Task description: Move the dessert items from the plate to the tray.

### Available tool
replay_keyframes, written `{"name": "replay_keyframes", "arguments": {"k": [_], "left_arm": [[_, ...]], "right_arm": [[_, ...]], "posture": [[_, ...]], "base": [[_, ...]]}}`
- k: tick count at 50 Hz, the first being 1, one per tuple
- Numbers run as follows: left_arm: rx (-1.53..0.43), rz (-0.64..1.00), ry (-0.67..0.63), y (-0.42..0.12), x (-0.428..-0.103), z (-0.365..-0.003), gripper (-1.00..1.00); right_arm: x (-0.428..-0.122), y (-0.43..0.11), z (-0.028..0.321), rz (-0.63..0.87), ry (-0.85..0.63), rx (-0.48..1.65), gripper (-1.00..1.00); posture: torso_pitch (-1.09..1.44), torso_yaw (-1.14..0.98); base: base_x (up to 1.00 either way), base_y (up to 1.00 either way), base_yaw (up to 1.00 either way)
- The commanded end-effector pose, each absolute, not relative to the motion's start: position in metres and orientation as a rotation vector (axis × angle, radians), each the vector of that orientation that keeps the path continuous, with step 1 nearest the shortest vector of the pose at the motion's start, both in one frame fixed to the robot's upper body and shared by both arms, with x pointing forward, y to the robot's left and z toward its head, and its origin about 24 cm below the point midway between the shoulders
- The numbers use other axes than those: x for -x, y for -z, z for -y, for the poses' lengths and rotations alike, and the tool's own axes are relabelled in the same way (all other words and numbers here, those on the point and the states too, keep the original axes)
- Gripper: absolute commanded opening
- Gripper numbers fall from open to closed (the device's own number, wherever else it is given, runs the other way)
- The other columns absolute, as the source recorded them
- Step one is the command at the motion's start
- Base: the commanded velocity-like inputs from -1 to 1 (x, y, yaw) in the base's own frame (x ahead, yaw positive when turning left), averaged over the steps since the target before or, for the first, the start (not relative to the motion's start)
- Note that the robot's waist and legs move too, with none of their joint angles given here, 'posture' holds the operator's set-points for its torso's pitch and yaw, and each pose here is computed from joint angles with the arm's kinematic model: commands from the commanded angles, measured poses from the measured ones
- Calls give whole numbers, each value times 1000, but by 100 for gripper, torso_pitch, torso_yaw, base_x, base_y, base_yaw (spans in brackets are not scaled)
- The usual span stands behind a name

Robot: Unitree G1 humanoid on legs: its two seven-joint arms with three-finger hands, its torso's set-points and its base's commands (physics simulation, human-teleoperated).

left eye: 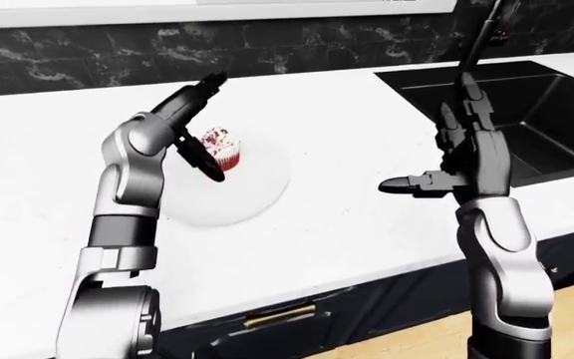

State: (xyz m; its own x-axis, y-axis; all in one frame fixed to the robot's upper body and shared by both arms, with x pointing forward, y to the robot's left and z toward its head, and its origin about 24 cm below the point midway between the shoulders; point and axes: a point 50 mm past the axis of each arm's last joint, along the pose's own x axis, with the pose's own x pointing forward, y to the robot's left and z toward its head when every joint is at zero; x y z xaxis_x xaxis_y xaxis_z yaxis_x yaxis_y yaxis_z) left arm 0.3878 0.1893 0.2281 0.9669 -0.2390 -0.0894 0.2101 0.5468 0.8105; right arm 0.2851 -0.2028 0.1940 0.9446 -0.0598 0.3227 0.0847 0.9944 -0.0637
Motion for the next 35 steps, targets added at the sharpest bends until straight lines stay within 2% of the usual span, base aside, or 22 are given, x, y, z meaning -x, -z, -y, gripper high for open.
{"name": "replay_keyframes", "arguments": {"k": [1, 2, 5, 6, 7, 10, 23, 25, 28, 30, 33, 35], "left_arm": [[-973, 123, 234, -251, -384, -187, 89], [-975, 124, 234, -251, -384, -187, 71], [-981, 116, 234, -249, -383, -188, 69], [-982, 114, 236, -249, -383, -187, 38], [-982, 113, 238, -249, -383, -187, 44], [-984, 110, 244, -248, -383, -186, 36], [-997, 109, 263, -242, -382, -182, 26], [-996, 111, 260, -243, -382, -183, 19], [-996, 109, 258, -242, -381, -183, -14], [-999, 107, 261, -242, -381, -183, -14], [-1003, 105, 265, -240, -381, -182, -27], [-1003, 107, 266, -240, -381, -182, -29]], "right_arm": [[-281, -210, 203, 413, 76, 89, 100], [-281, -210, 203, 414, 75, 89, 100], [-281, -211, 203, 415, 75, 91, 100], [-280, -212, 203, 416, 76, 92, 100], [-279, -213, 203, 417, 74, 91, 100], [-280, -214, 203, 418, 71, 93, 100], [-278, -214, 203, 421, 69, 92, 100], [-277, -214, 203, 420, 70, 92, 100], [-277, -214, 203, 422, 69, 91, 100], [-277, -213, 203, 420, 69, 91, 100], [-277, -214, 203, 421, 69, 89, 100], [-276, -214, 203, 422, 70, 90, 100]], "posture": [[0, 0], [0, 0], [0, 0], [0, 0], [0, 0], [0, 0], [0, 0], [0, 0], [0, 0], [0, 0], [0, 0], [0, 0]], "base": [[0, 0, 0], [0, 0, 0], [0, 0, 0], [0, 0, 0], [0, 0, 0], [0, 0, 0], [0, 0, 0], [0, 0, 0], [0, 0, 0], [0, 0, 0], [0, 0, 0], [0, 0, 0]]}}
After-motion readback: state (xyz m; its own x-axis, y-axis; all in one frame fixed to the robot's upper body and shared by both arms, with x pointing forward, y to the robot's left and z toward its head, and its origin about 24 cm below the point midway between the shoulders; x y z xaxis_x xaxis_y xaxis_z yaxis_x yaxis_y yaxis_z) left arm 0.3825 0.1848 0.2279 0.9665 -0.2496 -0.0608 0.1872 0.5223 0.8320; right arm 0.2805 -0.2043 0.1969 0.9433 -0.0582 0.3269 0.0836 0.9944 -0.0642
